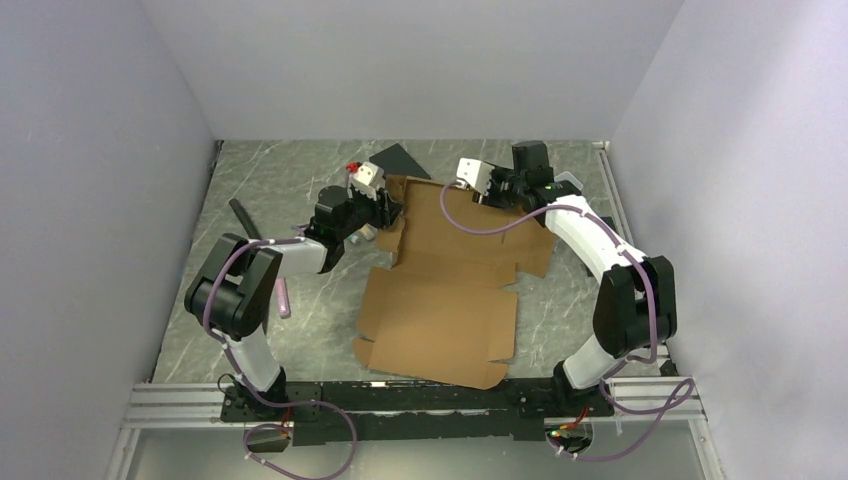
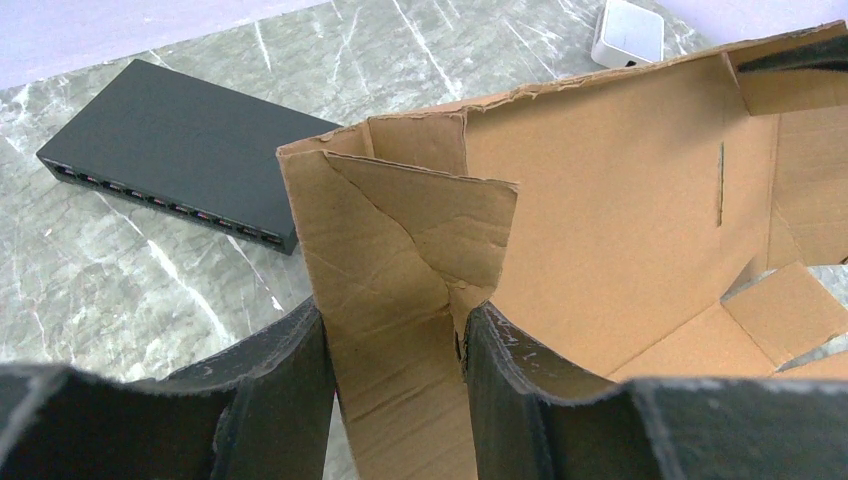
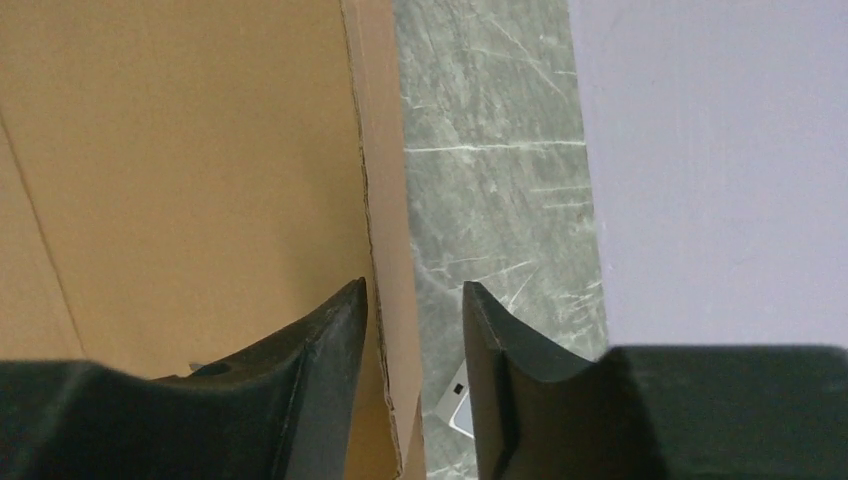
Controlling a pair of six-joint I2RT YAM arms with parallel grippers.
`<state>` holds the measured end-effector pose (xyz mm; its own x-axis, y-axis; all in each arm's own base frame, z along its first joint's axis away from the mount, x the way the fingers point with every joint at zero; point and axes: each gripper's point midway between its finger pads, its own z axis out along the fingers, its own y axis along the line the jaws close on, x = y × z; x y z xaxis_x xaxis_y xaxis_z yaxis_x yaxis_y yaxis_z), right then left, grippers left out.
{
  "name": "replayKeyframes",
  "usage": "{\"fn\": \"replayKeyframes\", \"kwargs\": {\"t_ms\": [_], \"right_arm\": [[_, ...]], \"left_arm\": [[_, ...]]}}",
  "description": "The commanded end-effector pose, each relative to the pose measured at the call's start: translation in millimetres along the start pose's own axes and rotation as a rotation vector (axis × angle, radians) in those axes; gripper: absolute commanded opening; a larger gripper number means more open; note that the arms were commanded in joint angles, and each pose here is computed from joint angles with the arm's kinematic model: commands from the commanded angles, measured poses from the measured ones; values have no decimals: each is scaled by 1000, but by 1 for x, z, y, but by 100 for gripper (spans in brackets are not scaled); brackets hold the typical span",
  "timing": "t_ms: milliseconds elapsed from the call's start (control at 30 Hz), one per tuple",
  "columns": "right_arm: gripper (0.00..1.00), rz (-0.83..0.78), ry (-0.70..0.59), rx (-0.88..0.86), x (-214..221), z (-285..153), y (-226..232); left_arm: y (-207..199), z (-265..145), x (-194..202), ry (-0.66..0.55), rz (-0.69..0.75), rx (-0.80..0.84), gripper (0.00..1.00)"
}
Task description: Fold the paper box
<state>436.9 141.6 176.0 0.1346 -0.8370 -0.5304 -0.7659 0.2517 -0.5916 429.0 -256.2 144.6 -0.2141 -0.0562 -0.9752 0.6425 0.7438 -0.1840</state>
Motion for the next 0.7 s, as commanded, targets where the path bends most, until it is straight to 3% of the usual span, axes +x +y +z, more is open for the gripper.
{"fn": "replayKeyframes", "kwargs": {"t_ms": [0, 100, 367, 667], "right_arm": [[30, -25, -21, 12, -6, 2, -7], [0, -44, -38, 20, -9, 0, -7], [0, -125, -56, 244, -26, -45, -43], [0, -248, 37, 393, -26, -55, -43]], "left_arm": [[-9, -4, -27, -77, 41, 37, 19], [-11, -6, -30, -88, 30, 40, 24], [-13, -28, -56, -168, -49, 80, 69], [12, -65, -65, -236, -113, 69, 84]]}}
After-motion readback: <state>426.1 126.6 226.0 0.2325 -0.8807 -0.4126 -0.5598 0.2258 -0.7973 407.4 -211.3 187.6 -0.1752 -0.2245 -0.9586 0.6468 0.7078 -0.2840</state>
